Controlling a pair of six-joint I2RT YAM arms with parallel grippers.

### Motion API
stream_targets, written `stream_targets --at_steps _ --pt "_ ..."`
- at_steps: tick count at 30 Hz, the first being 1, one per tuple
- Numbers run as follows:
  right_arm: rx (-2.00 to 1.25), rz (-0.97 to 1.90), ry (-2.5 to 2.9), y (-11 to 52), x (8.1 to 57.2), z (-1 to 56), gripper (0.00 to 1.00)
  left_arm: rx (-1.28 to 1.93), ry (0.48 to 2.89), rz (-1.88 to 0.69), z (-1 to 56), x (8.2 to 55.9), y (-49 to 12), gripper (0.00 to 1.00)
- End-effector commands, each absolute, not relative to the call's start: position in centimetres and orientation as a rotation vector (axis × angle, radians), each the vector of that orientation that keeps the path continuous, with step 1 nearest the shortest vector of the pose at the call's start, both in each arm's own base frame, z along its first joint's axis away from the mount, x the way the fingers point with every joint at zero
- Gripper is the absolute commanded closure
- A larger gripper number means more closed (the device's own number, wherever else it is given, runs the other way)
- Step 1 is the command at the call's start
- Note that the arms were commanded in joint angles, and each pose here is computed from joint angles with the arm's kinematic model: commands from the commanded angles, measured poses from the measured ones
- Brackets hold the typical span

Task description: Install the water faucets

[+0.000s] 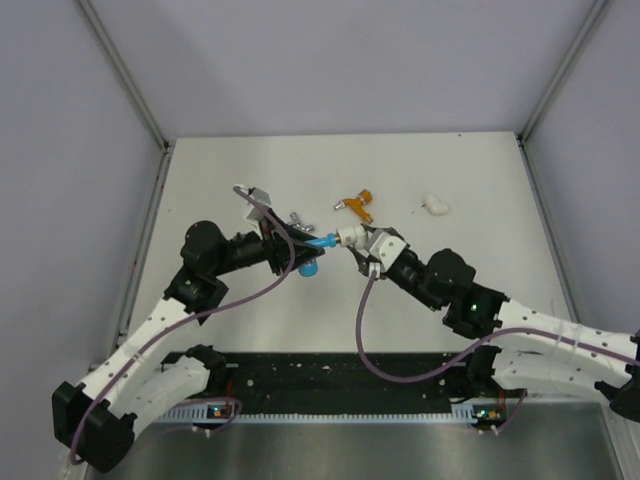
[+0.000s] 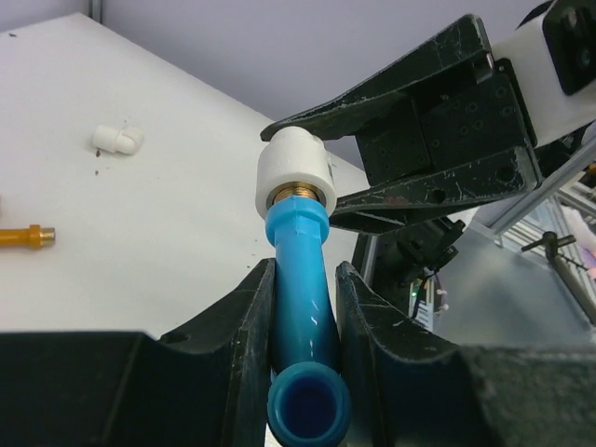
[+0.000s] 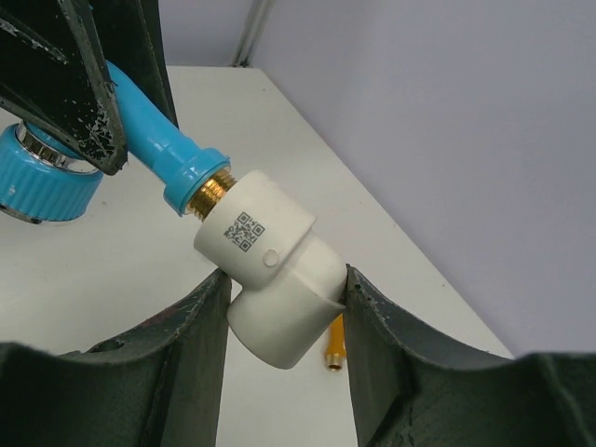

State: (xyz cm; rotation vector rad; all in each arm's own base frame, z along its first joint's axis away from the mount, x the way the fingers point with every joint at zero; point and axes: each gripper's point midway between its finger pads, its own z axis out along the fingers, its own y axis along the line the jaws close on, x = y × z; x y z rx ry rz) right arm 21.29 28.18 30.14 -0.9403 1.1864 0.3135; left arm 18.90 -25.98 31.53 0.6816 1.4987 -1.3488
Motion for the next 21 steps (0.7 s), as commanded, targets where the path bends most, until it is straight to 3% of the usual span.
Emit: stream_targets --at_steps 1,9,21 --pt "-1.006 0.578 1.162 31.1 17.8 32.4 1.00 0.840 1.244 -1.200 34.5 17.8 -25.9 1.00" --pt "-1.063 0.689 1.293 31.7 16.5 32.4 1.00 0.929 1.154 -1.043 33.5 16.8 -26.3 1.00" --pt "-1.094 0.847 1.201 30.8 15.6 32.4 1.00 0.924 1.047 -1.175 33.2 14.8 -26.7 1.00"
